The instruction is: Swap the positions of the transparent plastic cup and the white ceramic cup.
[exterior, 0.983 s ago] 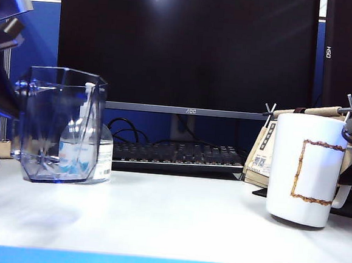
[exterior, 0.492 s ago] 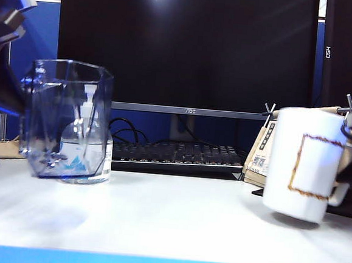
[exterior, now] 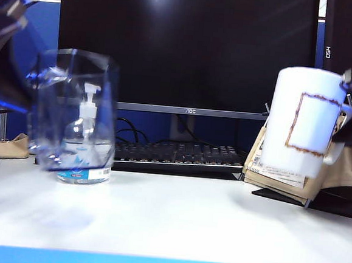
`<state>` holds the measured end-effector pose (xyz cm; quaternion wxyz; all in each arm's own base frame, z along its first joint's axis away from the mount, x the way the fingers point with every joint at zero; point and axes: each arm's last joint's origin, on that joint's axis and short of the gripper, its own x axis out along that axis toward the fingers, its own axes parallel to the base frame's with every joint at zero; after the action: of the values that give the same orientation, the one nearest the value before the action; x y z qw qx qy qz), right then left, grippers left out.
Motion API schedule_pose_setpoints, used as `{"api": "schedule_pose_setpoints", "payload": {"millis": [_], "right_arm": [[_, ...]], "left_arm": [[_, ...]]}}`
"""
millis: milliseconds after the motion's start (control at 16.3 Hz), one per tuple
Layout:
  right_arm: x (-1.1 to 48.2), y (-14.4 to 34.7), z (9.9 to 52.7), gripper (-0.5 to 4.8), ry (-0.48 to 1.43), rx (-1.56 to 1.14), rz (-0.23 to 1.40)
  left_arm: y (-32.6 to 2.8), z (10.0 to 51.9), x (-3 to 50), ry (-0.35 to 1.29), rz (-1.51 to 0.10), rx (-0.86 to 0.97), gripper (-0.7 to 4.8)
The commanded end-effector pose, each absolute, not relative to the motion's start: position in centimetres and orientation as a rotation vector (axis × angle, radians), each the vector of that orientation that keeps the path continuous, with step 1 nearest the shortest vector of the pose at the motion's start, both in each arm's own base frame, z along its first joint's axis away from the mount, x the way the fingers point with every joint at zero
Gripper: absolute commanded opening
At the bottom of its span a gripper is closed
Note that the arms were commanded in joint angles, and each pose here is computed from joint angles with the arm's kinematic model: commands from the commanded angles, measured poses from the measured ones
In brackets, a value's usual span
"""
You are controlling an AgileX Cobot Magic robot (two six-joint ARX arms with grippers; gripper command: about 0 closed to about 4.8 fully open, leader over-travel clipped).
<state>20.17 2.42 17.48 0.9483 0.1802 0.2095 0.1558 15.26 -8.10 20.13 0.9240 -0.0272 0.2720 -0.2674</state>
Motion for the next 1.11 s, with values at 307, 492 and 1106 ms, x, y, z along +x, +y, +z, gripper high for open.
{"api": "schedule_pose_setpoints", "payload": {"millis": [307, 492, 1106], "right_arm": [[20.2, 2.5, 21.4, -0.07, 0.348, 0.363, 0.341], [20.4, 2.5, 23.8, -0.07, 0.356, 0.307, 0.345], [19.8, 2.6, 31.5, -0.07, 0.218, 0.235, 0.367]], "left_arm": [[-8.7, 21.6, 15.7, 0.487, -0.634, -0.090, -0.05], [-10.1, 22.4, 16.7, 0.492, -0.678, -0.066, -0.05], [-18.2, 23.6, 21.5, 0.454, -0.869, 0.026, -0.05]]}}
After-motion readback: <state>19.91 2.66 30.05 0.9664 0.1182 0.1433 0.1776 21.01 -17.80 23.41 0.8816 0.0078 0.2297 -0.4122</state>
